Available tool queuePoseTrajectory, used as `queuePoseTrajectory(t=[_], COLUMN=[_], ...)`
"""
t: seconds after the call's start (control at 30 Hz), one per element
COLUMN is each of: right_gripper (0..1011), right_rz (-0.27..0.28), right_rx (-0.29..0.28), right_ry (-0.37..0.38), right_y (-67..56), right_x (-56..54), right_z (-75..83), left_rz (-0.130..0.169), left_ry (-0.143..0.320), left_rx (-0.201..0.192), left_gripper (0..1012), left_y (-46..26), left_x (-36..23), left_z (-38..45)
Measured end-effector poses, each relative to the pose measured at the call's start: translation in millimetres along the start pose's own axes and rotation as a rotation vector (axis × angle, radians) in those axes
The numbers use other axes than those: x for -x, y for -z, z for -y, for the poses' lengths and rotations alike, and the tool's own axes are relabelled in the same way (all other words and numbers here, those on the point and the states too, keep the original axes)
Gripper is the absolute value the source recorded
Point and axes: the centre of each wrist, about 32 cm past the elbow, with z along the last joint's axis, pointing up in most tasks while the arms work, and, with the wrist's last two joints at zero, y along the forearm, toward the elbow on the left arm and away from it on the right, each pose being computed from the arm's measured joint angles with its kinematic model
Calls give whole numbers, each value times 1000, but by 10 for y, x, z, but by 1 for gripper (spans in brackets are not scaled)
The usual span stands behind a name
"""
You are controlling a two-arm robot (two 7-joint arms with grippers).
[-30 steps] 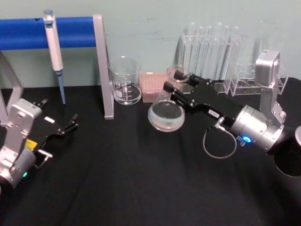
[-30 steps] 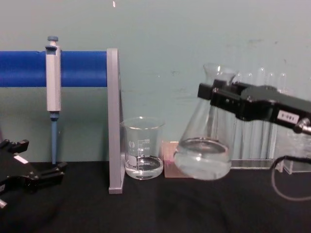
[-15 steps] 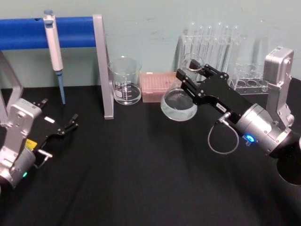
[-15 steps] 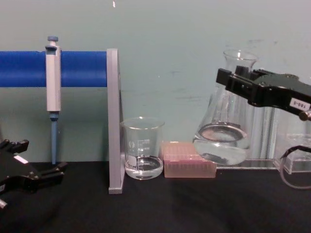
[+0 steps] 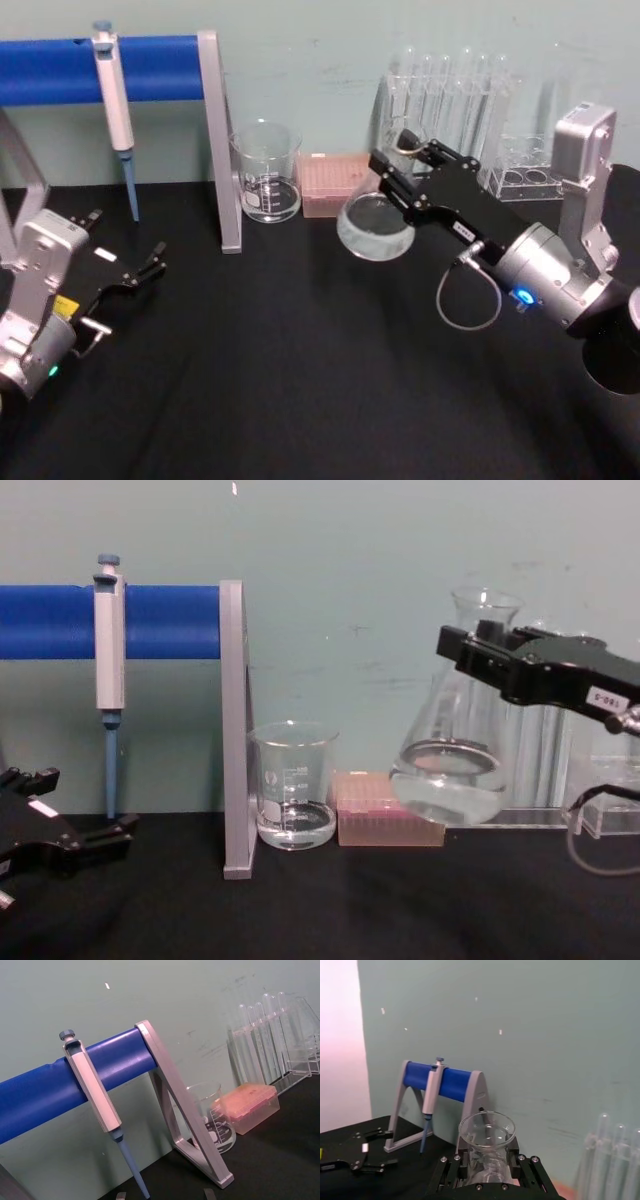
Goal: Grasp the erlenmeyer flask with one hand, shake it three times, then place it back.
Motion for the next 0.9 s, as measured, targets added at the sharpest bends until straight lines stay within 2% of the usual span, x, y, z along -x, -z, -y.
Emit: queuePoseTrajectory(t=[0.3, 0.4, 0.57, 0.7, 0.9], right_gripper=[450, 450, 450, 450, 450], right_rz=[-18, -30, -44, -55, -66], right_rx=[3, 3, -2, -5, -5], right_ry=[-142, -243, -353, -407, -437], right_y=[28, 38, 47, 58, 69], right_x=[53, 107, 197, 254, 290], right_z=[-156, -258, -381, -442, -480], left_rz=[0, 0, 0, 0, 0], left_ry=[0, 0, 0, 0, 0], left_rx=[0, 0, 0, 0, 0], left_gripper=[1001, 1001, 1001, 1001, 1001], left_y=[0, 0, 0, 0, 0], left_x=[0, 0, 0, 0, 0], left_z=[0, 0, 0, 0, 0])
